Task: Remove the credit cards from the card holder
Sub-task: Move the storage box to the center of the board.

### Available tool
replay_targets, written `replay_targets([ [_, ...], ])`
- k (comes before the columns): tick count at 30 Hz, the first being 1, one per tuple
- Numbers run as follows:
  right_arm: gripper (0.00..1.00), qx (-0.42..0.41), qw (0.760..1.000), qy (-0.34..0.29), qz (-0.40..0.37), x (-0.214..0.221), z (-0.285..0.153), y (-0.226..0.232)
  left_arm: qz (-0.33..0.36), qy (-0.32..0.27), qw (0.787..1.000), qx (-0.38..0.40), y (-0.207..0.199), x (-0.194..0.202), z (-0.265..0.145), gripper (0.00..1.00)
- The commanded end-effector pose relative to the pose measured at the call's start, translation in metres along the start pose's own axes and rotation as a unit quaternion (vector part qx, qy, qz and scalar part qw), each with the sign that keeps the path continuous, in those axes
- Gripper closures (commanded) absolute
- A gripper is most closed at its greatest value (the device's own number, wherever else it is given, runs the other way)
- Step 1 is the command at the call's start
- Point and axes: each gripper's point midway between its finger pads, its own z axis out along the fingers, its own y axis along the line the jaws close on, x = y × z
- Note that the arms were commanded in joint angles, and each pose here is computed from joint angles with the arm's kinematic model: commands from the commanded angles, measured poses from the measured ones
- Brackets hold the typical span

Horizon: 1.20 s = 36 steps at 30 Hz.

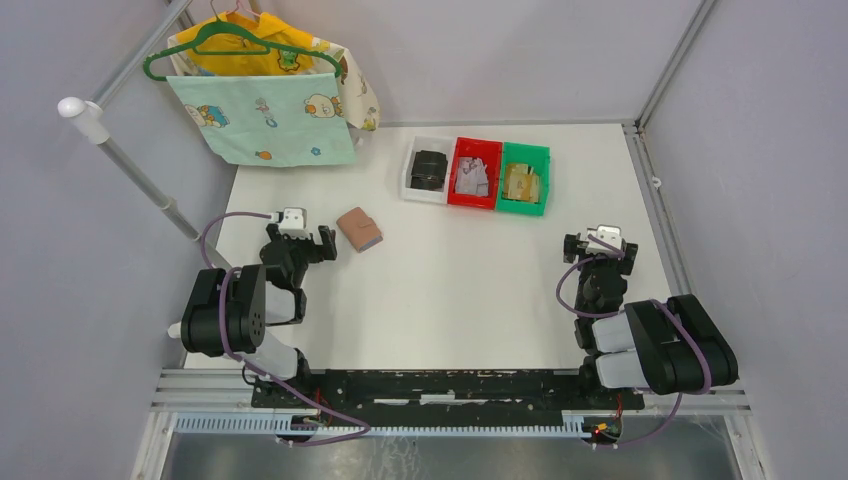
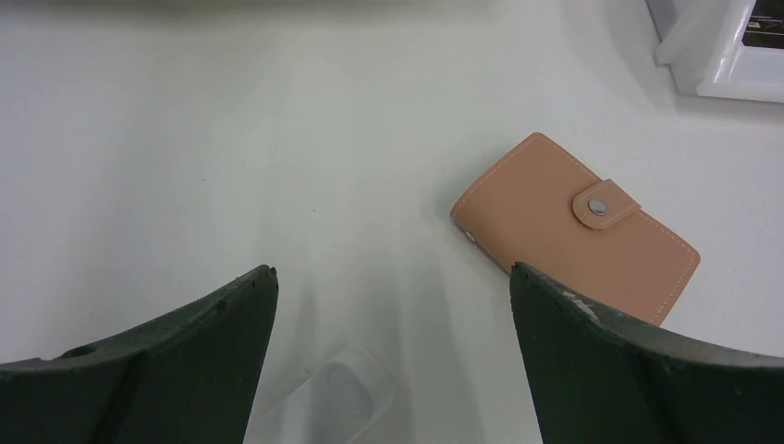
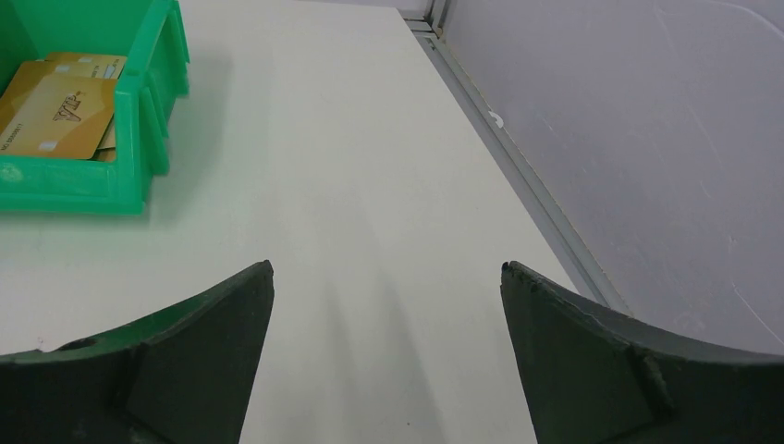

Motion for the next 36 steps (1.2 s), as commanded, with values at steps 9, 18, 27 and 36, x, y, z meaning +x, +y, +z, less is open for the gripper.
replay_targets([
  [9,0.02,0.001,1.000,0.003,0.005,0.017,-0.034,-0.013,0.008,-0.048,0.999,-0.012,0.008,-0.040,-0.001,0.00],
  [18,0.02,0.068,0.989,0.119,0.057,0.029,-0.024,-0.015,-0.032,0.065,0.996,0.059,-0.002,-0.057,0.009,0.00],
  [27,0.02,0.119,0.969,0.072,0.204,-0.008,-0.021,-0.027,0.022,0.118,0.979,0.163,-0.031,-0.090,-0.018,0.00],
  [36,0.02,-0.082,0.973,0.149,0.157,-0.053,0.015,0.052,0.019,0.184,0.953,0.240,-0.056,-0.086,-0.033,0.00],
])
